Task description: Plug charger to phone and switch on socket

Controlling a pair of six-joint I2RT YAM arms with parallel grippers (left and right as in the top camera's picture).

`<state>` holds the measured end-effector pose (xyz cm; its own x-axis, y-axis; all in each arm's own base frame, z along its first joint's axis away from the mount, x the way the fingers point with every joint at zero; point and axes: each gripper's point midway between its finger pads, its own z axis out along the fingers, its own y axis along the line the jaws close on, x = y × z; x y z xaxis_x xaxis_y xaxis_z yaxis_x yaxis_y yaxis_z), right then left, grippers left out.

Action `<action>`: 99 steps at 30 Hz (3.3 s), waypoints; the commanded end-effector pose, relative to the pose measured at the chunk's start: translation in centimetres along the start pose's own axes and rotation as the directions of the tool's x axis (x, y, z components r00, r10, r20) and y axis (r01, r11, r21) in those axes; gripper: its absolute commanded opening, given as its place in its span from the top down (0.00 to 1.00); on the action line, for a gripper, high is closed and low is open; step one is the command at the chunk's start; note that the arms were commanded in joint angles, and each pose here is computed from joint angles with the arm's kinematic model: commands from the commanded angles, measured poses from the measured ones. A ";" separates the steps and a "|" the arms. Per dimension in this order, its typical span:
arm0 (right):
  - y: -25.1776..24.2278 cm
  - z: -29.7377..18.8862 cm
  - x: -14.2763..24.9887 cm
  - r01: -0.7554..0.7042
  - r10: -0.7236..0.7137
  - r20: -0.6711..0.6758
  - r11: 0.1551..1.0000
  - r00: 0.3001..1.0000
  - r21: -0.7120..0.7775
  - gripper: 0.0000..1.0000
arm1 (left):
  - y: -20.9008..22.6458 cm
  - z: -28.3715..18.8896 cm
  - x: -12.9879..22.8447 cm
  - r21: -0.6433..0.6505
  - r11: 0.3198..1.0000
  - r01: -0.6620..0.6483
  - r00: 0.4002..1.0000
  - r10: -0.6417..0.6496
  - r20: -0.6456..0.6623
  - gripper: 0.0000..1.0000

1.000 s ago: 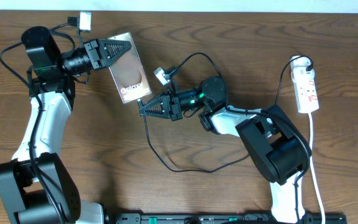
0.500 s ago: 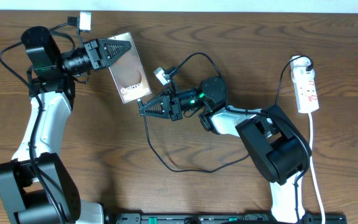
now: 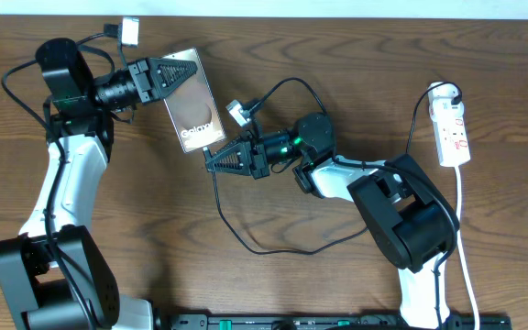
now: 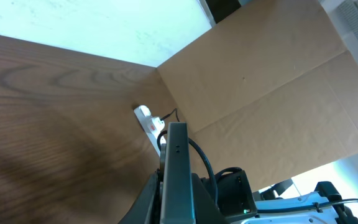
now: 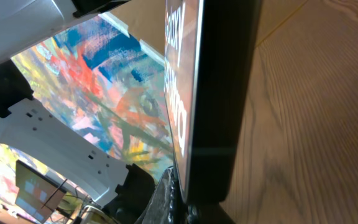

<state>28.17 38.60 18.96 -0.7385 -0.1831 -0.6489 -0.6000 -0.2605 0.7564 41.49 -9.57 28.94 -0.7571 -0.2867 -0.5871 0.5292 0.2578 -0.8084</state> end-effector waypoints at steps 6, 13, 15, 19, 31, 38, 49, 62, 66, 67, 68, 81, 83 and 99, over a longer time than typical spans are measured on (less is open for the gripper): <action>-0.2 0.2 -0.9 0.026 -0.026 0.034 1.000 0.999 0.010 0.99 | -0.6 0.3 0.2 0.022 1.000 -0.019 1.000 0.019 -0.019 0.92; -0.2 0.2 -0.9 0.026 -0.026 0.033 1.000 0.999 0.010 0.99 | -0.6 0.2 0.2 0.022 1.000 -0.022 1.000 0.022 -0.018 0.93; -0.2 0.1 -0.9 0.026 -0.026 0.035 1.000 0.999 0.011 0.99 | -0.6 0.2 0.2 0.022 1.000 -0.022 1.000 0.022 -0.018 0.93; -0.3 0.0 -1.0 0.026 -0.026 0.037 1.000 0.999 0.013 0.99 | -0.6 0.2 0.2 0.022 1.000 -0.022 1.000 0.022 -0.018 0.93; -0.3 -0.2 -1.1 0.027 -0.027 0.040 1.000 0.999 0.015 0.99 | -0.9 0.2 0.4 0.039 0.998 -0.043 0.998 0.045 -0.032 0.93; -0.3 -0.2 -1.1 0.027 -0.027 0.041 1.000 0.999 0.016 0.99 | -0.9 0.2 0.4 0.040 0.998 -0.043 0.998 0.044 -0.033 0.93; -0.4 -0.4 -1.2 0.027 -0.027 0.044 0.999 0.999 0.019 0.99 | -0.9 0.2 0.5 0.043 0.998 -0.043 0.998 0.045 -0.035 0.92; -0.4 -0.5 -1.1 0.027 -0.028 0.038 0.999 0.999 0.017 0.99 | -0.9 0.1 0.4 0.040 0.998 -0.043 0.999 0.045 -0.032 0.93; -0.4 -0.7 -1.2 0.027 -0.028 0.039 0.999 0.999 0.019 0.99 | -0.8 -0.1 0.3 0.036 0.998 -0.043 0.999 0.044 -0.027 0.93; -0.4 -0.7 -1.2 0.027 -0.028 0.039 0.999 0.999 0.020 0.99 | -0.8 -0.2 0.3 0.036 0.998 -0.043 0.999 0.044 -0.026 0.93; -0.5 -0.7 -1.2 0.027 -0.028 0.040 0.999 0.999 0.020 0.99 | -0.8 -0.2 0.3 0.037 0.998 -0.042 0.999 0.043 -0.028 0.93; -0.5 -0.7 -1.4 0.027 -0.028 0.050 0.999 0.998 0.025 0.99 | -0.8 -0.2 0.3 0.038 0.998 -0.043 0.999 0.044 -0.029 0.93; -0.6 -0.7 -1.5 0.027 -0.028 0.056 0.999 0.998 0.028 0.99 | -0.9 -0.2 0.4 0.044 0.998 -0.042 0.998 0.044 -0.034 0.92; -1.1 -0.7 -2.7 0.019 -0.027 0.128 0.998 0.991 0.059 0.99 | -0.7 0.1 2.0 0.077 0.996 -0.050 0.996 0.055 -0.070 0.93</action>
<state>28.71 38.42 18.92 -0.7446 -0.1677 -0.6461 -0.6020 -0.2496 0.7585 41.00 -9.69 28.96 -0.7303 -0.2539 -0.6342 0.5825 0.2535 -0.7723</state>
